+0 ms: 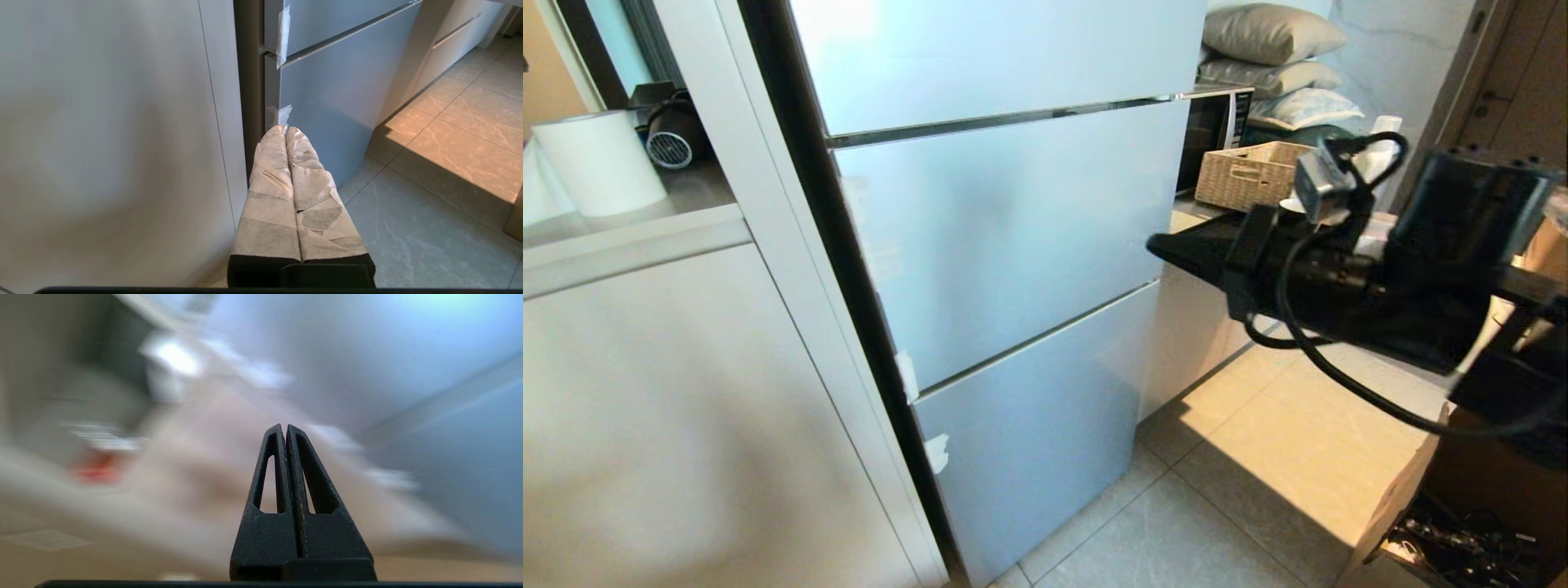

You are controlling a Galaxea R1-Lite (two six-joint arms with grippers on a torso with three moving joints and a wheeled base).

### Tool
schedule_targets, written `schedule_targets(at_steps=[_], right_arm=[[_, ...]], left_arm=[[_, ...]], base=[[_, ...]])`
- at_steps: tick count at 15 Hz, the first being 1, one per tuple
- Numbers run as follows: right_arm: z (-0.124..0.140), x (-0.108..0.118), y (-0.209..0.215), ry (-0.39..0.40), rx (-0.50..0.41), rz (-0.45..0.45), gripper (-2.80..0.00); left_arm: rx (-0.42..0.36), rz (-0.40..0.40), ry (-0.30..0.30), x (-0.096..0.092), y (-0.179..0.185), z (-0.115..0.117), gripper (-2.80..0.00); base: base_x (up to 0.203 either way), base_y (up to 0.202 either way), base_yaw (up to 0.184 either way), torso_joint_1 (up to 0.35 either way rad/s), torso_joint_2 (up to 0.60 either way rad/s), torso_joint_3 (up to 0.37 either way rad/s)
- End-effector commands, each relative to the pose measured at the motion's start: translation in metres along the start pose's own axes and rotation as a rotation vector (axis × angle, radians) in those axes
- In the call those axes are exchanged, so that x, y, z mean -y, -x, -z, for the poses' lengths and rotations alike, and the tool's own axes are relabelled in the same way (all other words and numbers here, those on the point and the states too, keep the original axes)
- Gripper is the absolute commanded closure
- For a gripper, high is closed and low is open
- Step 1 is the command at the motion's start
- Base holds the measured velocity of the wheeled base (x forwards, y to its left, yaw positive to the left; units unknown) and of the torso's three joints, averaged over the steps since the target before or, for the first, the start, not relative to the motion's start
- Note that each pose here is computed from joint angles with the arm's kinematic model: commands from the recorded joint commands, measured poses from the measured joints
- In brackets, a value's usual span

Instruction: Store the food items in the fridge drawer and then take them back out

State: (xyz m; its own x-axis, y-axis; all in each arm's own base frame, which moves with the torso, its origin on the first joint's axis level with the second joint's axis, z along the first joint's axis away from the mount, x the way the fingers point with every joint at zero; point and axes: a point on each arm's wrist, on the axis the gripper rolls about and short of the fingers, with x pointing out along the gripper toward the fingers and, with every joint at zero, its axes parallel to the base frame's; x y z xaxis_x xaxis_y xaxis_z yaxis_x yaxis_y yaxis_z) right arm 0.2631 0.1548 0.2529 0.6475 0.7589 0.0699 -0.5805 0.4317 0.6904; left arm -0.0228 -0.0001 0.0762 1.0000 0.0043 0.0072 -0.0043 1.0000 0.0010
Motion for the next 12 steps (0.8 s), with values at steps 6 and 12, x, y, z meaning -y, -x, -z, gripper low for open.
schedule_targets(at_steps=[6, 12], right_arm=[[0.058, -0.019, 0.223, 0.548, 0.224, 0.480, 0.00], [0.168, 0.001, 0.306, 0.757, 0.249, 0.642, 0.00]], left_arm=[[-0.001, 0.000, -0.001, 0.000, 0.000, 0.000, 0.00], [0.000, -0.002, 0.000, 0.000, 0.000, 0.000, 0.00]], base=[[0.000, 0.000, 0.000, 0.000, 0.00, 0.000], [0.000, 0.000, 0.000, 0.000, 0.00, 0.000]])
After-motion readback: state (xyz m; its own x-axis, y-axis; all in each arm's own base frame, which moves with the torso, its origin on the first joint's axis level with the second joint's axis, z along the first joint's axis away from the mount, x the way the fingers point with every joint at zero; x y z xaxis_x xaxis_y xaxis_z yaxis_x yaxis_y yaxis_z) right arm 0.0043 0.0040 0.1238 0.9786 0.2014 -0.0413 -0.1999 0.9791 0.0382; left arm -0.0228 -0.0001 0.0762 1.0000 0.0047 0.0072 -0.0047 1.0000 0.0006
